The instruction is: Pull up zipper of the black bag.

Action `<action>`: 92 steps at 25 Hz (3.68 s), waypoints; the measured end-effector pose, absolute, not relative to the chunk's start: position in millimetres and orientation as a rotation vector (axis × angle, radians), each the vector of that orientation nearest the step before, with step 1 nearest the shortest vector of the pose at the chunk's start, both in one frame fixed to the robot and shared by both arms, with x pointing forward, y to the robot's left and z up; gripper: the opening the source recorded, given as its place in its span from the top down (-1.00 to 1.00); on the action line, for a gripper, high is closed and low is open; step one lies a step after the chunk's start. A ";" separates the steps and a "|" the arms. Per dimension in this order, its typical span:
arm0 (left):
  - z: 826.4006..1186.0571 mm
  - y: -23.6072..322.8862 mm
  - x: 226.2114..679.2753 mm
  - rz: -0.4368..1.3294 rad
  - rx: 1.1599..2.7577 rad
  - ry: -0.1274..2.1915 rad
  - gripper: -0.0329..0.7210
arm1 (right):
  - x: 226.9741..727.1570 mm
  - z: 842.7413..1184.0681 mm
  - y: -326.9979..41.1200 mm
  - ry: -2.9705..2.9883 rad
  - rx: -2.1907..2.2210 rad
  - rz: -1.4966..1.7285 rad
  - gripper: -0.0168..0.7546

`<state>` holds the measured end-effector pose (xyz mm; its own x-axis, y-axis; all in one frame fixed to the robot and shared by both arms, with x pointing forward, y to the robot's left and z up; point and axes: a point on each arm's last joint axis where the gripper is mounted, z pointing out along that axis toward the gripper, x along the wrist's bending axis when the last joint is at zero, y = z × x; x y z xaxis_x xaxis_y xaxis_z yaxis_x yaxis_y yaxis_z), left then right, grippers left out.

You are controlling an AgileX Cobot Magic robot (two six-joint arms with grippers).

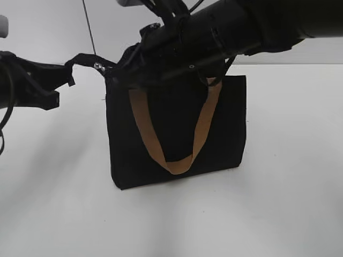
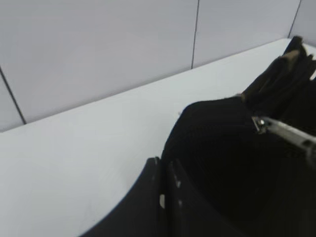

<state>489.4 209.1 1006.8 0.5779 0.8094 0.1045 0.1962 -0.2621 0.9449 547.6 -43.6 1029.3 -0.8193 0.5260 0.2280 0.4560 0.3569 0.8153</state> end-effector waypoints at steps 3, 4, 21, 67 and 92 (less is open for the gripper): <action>1002.9 212.1 489.7 0.747 1.810 0.869 0.94 | 547.8 1035.3 -49.1 2.519 0.961 1.488 0.96; 1002.6 212.3 489.7 0.747 1.812 0.871 0.94 | 548.8 1035.6 -51.0 2.518 0.977 1.489 0.96; 991.3 223.1 489.7 0.746 1.873 1.079 0.94 | 568.0 1033.0 -80.7 2.480 1.049 1.418 0.96; 1007.9 207.1 472.1 0.552 1.864 1.522 -0.06 | 574.8 1070.1 -199.3 2.466 1.293 1.274 -0.20; 1098.8 259.1 332.0 0.526 1.873 1.437 -0.03 | 381.8 1096.9 -223.2 2.347 1.303 1.208 -0.21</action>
